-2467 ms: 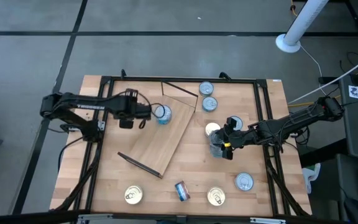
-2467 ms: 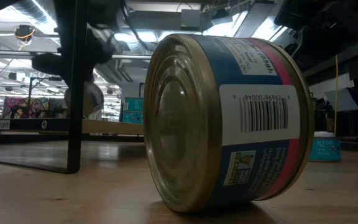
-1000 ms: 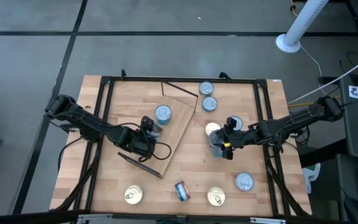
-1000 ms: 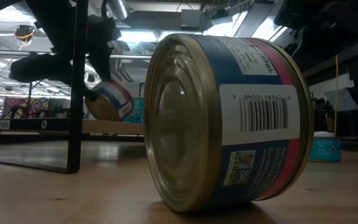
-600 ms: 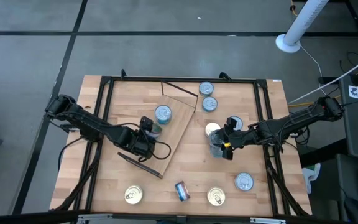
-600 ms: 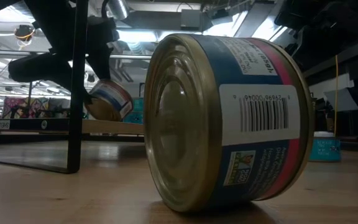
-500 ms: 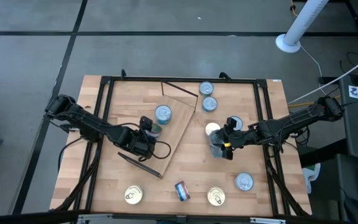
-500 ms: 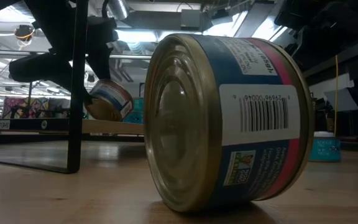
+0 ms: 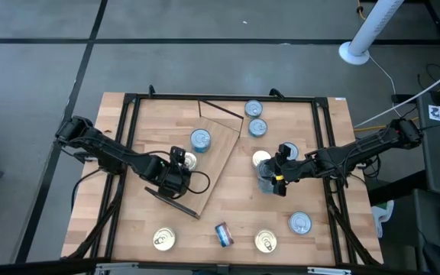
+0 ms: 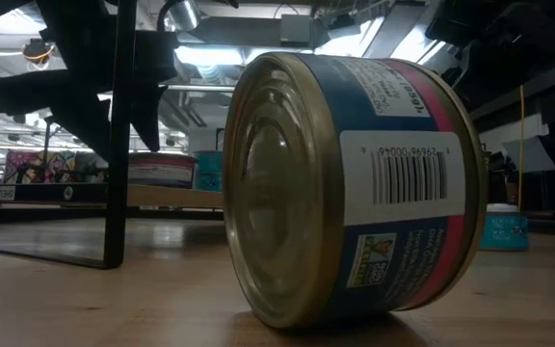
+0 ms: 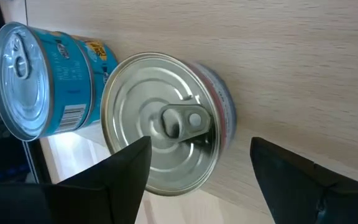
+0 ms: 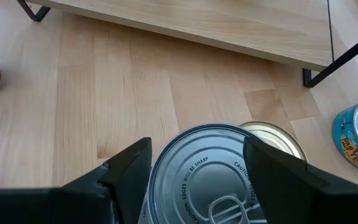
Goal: Stack canned seafood by type on shelf
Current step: Stack the light blue tuna can on top of the light blue tuna can on the shelf
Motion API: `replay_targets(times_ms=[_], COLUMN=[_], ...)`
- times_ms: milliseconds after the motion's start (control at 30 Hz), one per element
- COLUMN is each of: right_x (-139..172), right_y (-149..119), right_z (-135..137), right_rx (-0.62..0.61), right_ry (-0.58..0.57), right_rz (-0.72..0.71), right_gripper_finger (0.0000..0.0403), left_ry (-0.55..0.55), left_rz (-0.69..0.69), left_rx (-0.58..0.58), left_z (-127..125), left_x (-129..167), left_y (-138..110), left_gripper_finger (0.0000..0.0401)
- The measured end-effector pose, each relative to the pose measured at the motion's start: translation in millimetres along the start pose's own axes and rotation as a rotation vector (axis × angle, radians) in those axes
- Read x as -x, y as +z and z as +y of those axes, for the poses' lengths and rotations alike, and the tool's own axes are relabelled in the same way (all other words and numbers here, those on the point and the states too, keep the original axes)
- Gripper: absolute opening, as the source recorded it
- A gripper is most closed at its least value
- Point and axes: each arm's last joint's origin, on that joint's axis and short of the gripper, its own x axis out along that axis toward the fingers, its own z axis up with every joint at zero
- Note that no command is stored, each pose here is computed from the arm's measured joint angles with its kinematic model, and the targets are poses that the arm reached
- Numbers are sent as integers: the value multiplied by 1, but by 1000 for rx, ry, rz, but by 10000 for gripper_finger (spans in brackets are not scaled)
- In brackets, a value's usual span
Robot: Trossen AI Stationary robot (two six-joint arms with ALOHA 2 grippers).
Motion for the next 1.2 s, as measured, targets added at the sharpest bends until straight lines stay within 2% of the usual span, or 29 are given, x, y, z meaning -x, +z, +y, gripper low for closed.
replay_targets(times_ms=[300, 767, 1000, 1200], right_x=[0, 0, 0, 0], right_y=[0, 0, 0, 0], right_z=[0, 0, 0, 0], right_rx=[0, -2, -2, -3], right_ry=[0, 2, 2, 3], right_rz=[0, -4, -5, -6], right_gripper_finger=[252, 252, 252, 252], left_ry=[4, 29, 42, 60], left_rz=[-15, -189, -384, -575], left_rx=[25, 183, 308, 339], left_z=[3, 32, 49, 55], left_x=[6, 44, 63, 75], left_y=[0, -6, -2, 12], left_gripper_finger=[271, 271, 271, 271])
